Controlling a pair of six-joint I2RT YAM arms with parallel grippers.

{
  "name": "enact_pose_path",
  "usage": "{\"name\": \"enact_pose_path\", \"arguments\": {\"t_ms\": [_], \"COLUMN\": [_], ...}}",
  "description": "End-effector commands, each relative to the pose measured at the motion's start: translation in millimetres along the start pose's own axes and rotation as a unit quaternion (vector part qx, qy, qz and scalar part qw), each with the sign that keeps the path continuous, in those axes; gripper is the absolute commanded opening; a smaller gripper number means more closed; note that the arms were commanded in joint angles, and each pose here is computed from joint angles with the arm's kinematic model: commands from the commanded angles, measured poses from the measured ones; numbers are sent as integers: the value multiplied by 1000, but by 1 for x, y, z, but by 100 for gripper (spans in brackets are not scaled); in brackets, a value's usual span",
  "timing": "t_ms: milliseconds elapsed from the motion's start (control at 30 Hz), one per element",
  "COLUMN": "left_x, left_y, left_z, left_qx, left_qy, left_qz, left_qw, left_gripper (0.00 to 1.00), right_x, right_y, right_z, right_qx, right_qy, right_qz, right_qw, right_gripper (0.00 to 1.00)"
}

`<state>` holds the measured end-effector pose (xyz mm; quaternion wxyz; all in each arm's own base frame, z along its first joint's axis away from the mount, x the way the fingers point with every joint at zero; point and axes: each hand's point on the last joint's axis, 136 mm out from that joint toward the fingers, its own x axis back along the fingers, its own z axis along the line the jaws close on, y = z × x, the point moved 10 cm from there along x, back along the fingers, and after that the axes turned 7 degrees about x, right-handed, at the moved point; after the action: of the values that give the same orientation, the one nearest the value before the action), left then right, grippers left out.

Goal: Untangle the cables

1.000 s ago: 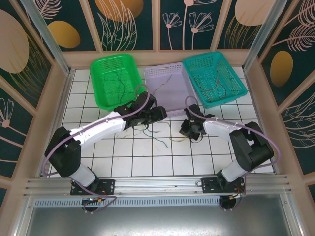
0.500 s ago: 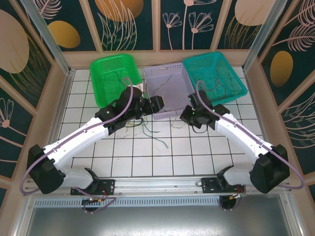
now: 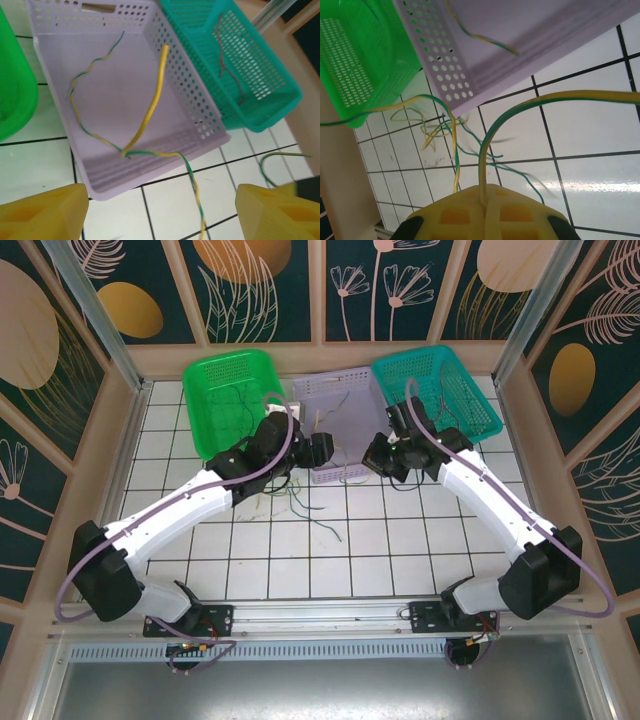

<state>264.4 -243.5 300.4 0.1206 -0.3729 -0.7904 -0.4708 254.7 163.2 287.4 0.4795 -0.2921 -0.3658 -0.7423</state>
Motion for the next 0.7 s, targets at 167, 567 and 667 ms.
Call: {"name": "enact_pose_path", "arguments": {"t_ms": [167,567,667], "left_x": [-21,-41,-35], "left_y": [24,28,38], "left_z": [12,12,25], "left_qx": [-12,10,51], "left_qy": [11,8,39], "left_qz": [-5,7,-11], "left_qw": [1000,1000,998], "left_gripper": [74,10,0], "right_x": [17,27,36], "right_y": [-5,-11,-7], "right_z": [9,9,-2], "right_qx": [13,4,0], "right_qy": [45,64,40], "right_qz": [26,17,-19], "right_qw": [999,998,999], "right_gripper": [0,0,0]}}
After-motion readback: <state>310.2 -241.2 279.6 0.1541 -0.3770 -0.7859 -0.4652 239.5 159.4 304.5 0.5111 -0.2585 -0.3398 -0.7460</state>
